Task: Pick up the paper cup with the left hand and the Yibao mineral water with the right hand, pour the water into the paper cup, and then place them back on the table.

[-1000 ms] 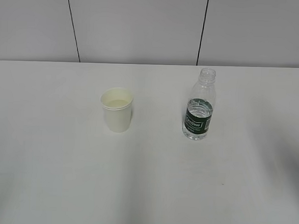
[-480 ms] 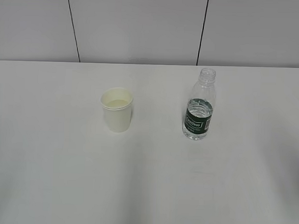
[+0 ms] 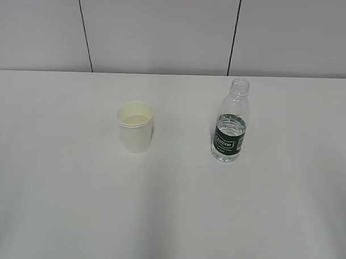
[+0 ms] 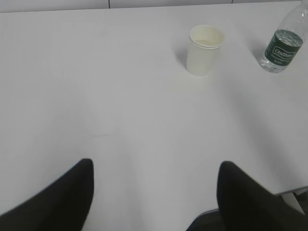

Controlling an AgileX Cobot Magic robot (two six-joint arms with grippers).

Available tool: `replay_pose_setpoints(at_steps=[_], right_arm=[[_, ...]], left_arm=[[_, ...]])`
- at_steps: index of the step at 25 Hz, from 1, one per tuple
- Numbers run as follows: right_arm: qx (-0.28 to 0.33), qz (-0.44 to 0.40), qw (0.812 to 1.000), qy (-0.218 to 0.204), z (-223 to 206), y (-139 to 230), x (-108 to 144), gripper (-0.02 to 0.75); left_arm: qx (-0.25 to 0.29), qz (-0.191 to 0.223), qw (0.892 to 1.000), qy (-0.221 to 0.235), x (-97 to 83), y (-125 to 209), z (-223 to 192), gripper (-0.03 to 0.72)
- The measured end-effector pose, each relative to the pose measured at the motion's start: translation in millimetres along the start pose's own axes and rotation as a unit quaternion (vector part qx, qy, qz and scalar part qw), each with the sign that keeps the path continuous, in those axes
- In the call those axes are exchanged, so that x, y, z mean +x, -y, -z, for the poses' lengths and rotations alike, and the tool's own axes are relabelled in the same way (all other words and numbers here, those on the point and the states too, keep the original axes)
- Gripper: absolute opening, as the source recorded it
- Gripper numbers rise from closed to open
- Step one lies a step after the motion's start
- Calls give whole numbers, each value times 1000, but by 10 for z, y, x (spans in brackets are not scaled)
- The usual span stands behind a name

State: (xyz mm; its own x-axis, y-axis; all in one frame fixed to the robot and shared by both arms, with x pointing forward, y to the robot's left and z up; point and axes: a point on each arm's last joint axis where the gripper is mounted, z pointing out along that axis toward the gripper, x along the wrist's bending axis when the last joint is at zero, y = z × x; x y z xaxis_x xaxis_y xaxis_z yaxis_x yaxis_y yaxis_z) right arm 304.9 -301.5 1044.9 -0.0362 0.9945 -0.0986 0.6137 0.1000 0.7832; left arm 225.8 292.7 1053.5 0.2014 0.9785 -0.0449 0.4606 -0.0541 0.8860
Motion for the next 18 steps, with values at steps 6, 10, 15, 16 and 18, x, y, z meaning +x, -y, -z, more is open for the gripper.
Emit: replay_pose_setpoints(at_steps=[6, 10, 15, 16, 18], right_arm=[[-77, -6, 997, 4, 246, 88, 5, 593], [-124, -8, 992, 8, 389, 163, 8, 593], [-165, -8, 986, 12, 504, 235, 10, 593], [-170, -8, 985, 12, 521, 248, 11, 593], [-180, -9, 984, 13, 547, 266, 12, 593]], left_arm=[[0, 0, 1000, 0, 0, 0, 0, 529], [0, 0, 1000, 0, 0, 0, 0, 529], [0, 0, 1000, 0, 0, 0, 0, 529], [0, 0, 1000, 0, 0, 0, 0, 529], [0, 0, 1000, 0, 0, 0, 0, 529]])
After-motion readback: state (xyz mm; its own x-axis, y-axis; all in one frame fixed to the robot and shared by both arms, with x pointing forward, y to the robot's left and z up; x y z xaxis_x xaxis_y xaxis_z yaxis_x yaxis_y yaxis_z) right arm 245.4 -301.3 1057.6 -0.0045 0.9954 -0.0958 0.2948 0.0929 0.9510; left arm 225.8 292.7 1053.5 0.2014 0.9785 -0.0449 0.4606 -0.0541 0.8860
